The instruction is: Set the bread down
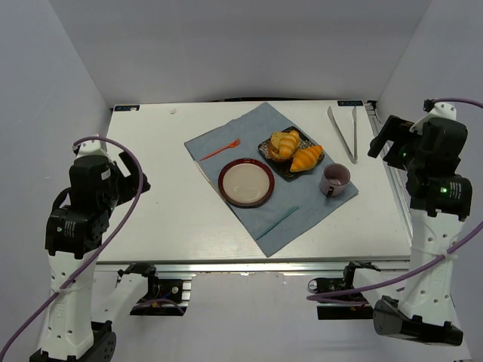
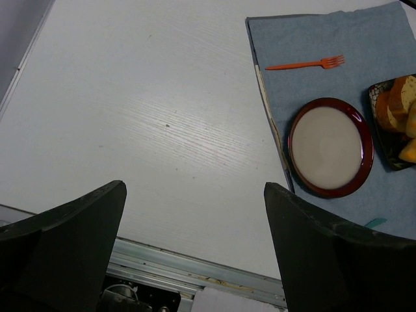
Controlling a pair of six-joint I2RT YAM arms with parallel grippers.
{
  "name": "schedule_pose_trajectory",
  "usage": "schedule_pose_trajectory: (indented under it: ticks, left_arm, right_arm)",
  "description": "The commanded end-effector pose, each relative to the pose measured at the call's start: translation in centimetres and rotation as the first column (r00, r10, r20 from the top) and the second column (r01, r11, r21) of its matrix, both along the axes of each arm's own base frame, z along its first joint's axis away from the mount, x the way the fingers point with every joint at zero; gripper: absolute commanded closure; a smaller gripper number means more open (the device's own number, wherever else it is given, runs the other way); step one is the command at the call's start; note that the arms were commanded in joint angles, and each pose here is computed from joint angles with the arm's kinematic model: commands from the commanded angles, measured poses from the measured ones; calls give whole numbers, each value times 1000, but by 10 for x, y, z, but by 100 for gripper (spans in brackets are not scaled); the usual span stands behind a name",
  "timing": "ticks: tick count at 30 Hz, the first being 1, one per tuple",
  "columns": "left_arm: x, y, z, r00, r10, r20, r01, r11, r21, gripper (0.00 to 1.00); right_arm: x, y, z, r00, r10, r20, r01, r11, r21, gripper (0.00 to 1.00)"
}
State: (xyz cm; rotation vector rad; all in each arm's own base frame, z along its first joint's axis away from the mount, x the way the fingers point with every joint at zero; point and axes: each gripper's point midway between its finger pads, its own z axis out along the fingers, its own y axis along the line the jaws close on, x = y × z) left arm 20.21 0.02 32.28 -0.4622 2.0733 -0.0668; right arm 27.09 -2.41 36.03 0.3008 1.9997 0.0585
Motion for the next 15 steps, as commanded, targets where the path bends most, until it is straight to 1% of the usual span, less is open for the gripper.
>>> schedule_pose_trajectory:
  ticks: [1,4,6,8,9,11,12,14,15]
  left_arm:
    - [-8,4,5,1000,9,14,-10,1000,17,2]
    - [-4,-1,4,1000,-13,8,13,1000,12,2]
    - [0,-7,6,999,-44,10,44,999,0,2]
    - [7,-7,12,999,-47,25,47,999,3,2]
    - [10,-6,15,999,-40,33,39,999,8,2]
    - [18,-5,19,999,-32,35,31,999,21,2]
    - [22,-5,21,999,-34,38,33,999,23,2]
    - [34,-7,26,998,-49,46,47,998,40,2]
    - [38,-6,28,997,-51,49,48,998,51,2]
  right_arm:
    - [-14,0,25,995,3,103,1,999,-38,11]
    - [-8,-2,24,993,17,120,-9,997,-71,11]
    - [7,-2,20,992,38,120,-28,996,-83,11]
    - [22,-2,18,992,65,106,-55,994,-97,11]
    - [42,-6,4,996,63,56,-58,994,-95,11]
    - [68,-11,-4,997,69,28,-65,991,-113,11]
    - [90,-15,-18,996,85,-20,-87,987,-133,11]
    - [116,-21,-26,996,88,-31,-91,984,-150,11]
    - [135,-29,-43,993,87,-78,-101,976,-193,11]
